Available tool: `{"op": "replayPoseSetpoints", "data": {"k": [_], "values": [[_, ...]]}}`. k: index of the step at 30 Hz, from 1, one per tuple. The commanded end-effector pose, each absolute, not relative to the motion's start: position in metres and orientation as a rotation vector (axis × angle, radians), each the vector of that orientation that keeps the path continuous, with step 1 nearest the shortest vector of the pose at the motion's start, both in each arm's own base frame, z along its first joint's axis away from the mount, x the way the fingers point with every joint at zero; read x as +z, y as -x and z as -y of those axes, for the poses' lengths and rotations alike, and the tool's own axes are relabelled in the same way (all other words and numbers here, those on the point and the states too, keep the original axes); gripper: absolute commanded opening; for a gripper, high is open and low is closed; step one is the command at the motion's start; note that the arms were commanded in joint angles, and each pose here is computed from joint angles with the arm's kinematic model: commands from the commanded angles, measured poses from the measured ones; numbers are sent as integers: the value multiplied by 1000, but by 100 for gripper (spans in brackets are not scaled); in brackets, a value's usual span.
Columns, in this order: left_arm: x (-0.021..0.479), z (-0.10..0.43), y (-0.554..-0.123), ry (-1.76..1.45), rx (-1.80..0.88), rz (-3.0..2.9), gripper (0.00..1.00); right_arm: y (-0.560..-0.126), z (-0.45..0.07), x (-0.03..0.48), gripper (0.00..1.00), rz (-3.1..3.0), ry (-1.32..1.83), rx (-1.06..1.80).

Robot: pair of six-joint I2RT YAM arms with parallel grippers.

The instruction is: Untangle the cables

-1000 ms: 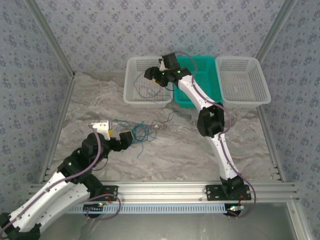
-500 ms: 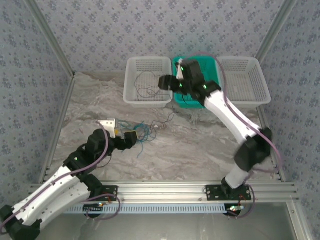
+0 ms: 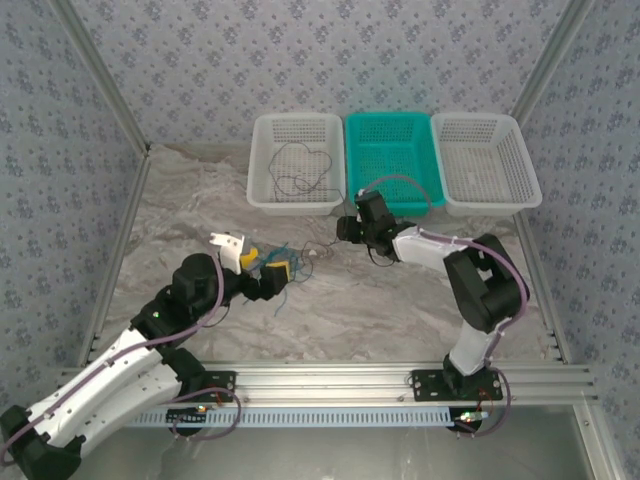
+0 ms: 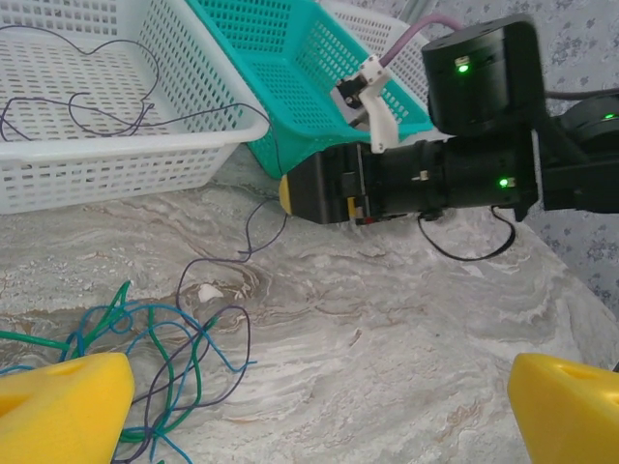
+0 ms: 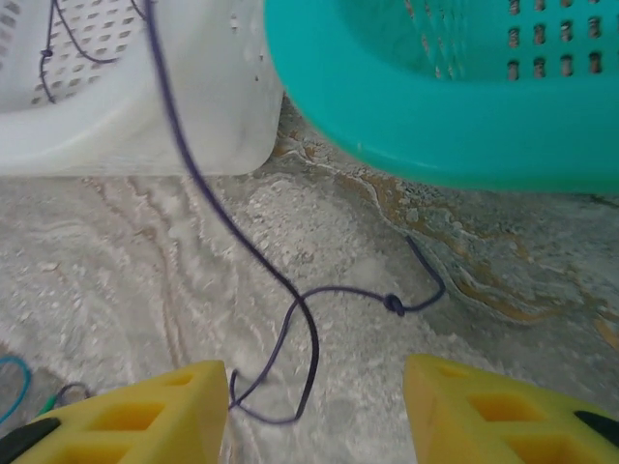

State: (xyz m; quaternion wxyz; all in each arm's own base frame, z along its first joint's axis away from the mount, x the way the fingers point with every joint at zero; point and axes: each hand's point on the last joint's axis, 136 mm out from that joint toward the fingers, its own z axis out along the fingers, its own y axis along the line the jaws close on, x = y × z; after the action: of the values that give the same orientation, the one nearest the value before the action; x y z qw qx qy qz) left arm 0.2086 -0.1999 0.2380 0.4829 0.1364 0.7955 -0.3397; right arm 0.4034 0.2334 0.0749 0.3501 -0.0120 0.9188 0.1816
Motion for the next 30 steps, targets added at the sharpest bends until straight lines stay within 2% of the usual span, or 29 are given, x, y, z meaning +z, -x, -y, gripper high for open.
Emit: {"op": "replayPoseSetpoints", "data": {"k": [1, 3, 7, 10, 13, 19, 23, 27, 30], "values": [[260, 200, -206, -334, -857, -1880, 99, -423, -239, 78, 50, -2290, -73, 490], [258, 198, -205, -326, -855, -1880, 99, -423, -240, 68, 46, -2295, -97, 483], [261, 193, -204, -305, -842, -1867, 99, -421, -239, 61, 24, -2290, -129, 496], [261, 190, -205, -297, -834, -1863, 99, -417, -236, 70, 11, -2282, -121, 480], [259, 190, -205, -293, -829, -1868, 99, -407, -236, 102, 0, -2246, -106, 510], [258, 189, -207, -278, -829, -1866, 99, -393, -256, 191, 0, -2125, 21, 597], [256, 185, -212, -238, -798, -1878, 99, -423, -279, 237, 0, -2052, 94, 609], [250, 181, -215, -199, -770, -1928, 99, -466, -312, 240, 0, -1984, 178, 589], [241, 174, -216, -147, -737, -1995, 99, -500, -328, 223, 0, -1978, 209, 506]]}}
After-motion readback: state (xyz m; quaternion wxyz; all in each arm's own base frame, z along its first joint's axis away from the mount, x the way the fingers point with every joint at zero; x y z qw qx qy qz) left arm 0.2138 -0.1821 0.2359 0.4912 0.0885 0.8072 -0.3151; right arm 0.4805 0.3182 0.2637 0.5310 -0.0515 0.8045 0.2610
